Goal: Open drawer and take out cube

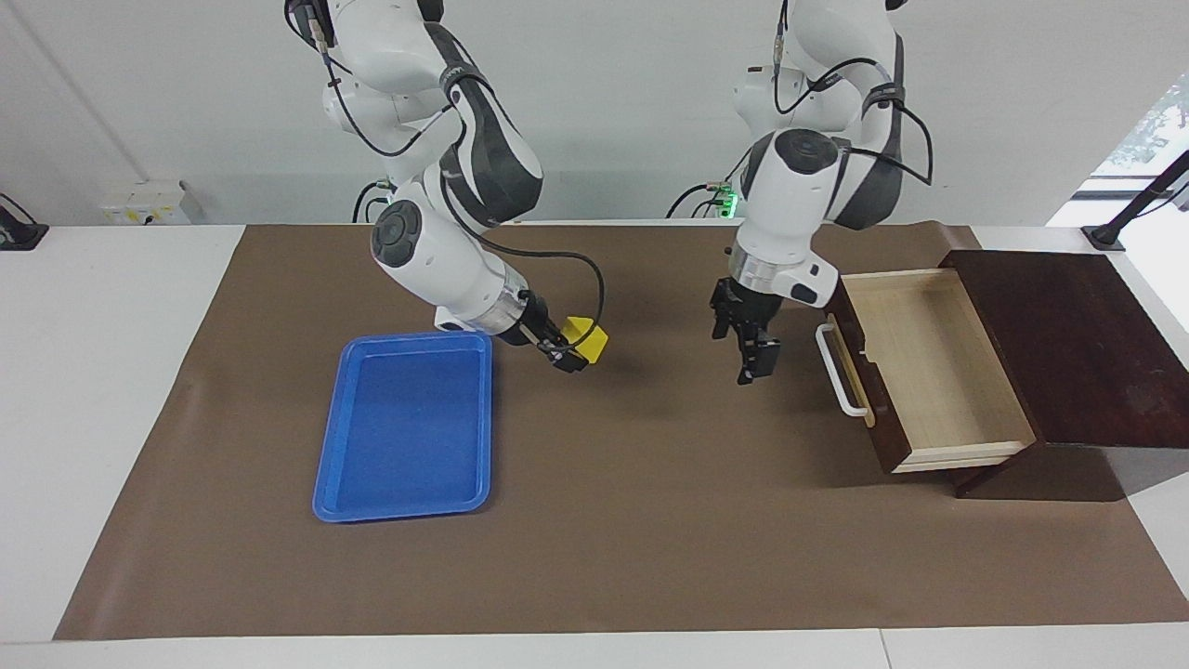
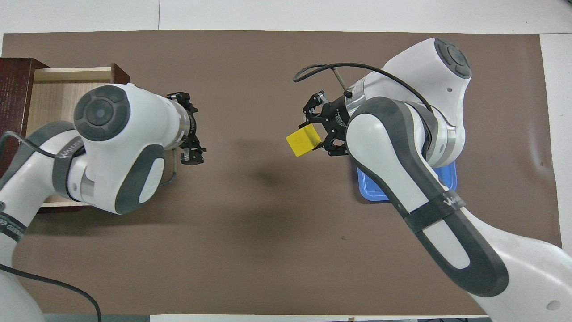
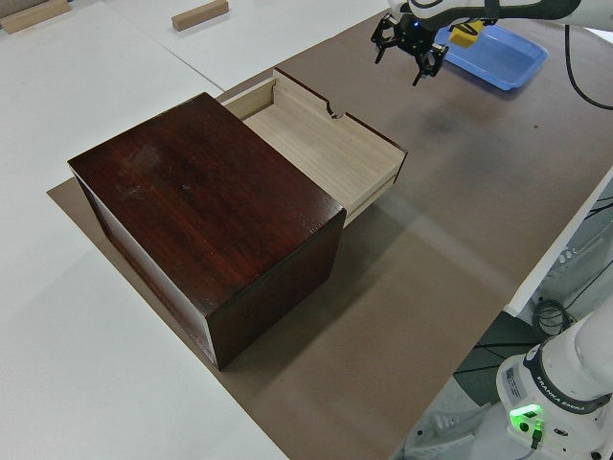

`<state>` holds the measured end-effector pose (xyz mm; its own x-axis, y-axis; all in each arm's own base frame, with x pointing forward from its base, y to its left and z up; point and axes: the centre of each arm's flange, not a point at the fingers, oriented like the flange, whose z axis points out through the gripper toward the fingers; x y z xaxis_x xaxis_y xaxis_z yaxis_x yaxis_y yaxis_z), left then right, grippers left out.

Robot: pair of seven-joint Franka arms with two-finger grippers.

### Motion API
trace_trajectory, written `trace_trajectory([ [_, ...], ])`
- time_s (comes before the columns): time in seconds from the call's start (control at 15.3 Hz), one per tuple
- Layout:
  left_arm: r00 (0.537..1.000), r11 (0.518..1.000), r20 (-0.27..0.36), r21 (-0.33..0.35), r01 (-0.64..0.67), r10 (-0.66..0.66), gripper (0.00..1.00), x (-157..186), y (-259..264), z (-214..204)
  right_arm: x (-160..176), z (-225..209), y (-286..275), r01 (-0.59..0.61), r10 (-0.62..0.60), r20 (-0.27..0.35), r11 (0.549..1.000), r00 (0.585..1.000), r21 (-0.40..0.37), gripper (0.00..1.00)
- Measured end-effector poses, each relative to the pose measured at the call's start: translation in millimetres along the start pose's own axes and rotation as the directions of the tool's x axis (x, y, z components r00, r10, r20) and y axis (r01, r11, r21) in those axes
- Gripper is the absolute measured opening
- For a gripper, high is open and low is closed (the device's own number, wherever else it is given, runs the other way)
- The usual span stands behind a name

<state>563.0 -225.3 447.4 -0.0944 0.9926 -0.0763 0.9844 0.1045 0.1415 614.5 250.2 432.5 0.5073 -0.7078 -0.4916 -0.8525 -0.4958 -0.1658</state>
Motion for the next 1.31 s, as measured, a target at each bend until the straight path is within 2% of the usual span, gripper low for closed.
trace_trajectory([
  [0.13, 0.997, 0.997, -0.024, 0.015, -0.076, 0.076, 1.0, 37.8, 13.1, 6.8, 25.9, -18.8, 6.4, -0.017, 0.017, 0.003, 1.0, 1.0, 0.006, 0.56],
  [0.33, 0.978, 0.981, -0.08, 0.021, -0.193, 0.194, 1.0, 83.1, 27.3, 12.1, 99.2, -64.3, 36.9, -0.059, 0.058, 0.042, 0.998, 0.997, 0.023, 0.56],
  [0.46, 0.953, 0.961, -0.125, 0.03, -0.275, 0.277, 1.0, 107.3, 34.9, 11.8, 146.5, -90.0, 66.4, -0.088, 0.086, 0.071, 0.996, 0.994, 0.026, 0.56],
  [0.59, 0.938, 0.951, -0.158, 0.043, -0.306, 0.309, 1.0, 121.6, 38.0, 11.3, 181.4, -98.1, 90.5, -0.117, 0.114, 0.085, 0.993, 0.99, 0.031, 0.56],
  [0.78, 0.933, 0.95, -0.182, 0.063, -0.305, 0.311, 1.0, 133.8, 38.9, 10.5, 214.8, -78.0, 111.1, -0.162, 0.158, 0.131, 0.987, 0.979, 0.019, 0.56],
  [0.98, 0.921, 0.939, -0.186, 0.073, -0.335, 0.343, 1.0, 158.9, 44.3, 5.5, 228.6, -42.2, 126.4, -0.165, 0.163, 0.19, 0.986, 0.968, -0.003, 0.56],
  [1.04, 0.914, 0.934, -0.192, 0.078, -0.349, 0.357, 1.0, 173.3, 47.5, 3.2, 232.0, -30.5, 133.1, -0.157, 0.156, 0.194, 0.988, 0.969, -0.009, 0.56],
  [1.18, 0.891, 0.92, -0.231, 0.097, -0.379, 0.392, 1.0, 226.3, 56.4, 0.1, 238.0, -8.0, 147.5, -0.158, 0.157, 0.203, 0.987, 0.967, -0.013, 0.56],
  [1.31, 0.885, 0.918, -0.244, 0.109, -0.381, 0.396, 1.0, 271.7, 60.3, -2.4, 240.8, 11.3, 158.6, -0.183, 0.179, 0.221, 0.983, 0.959, -0.002, 0.56],
])
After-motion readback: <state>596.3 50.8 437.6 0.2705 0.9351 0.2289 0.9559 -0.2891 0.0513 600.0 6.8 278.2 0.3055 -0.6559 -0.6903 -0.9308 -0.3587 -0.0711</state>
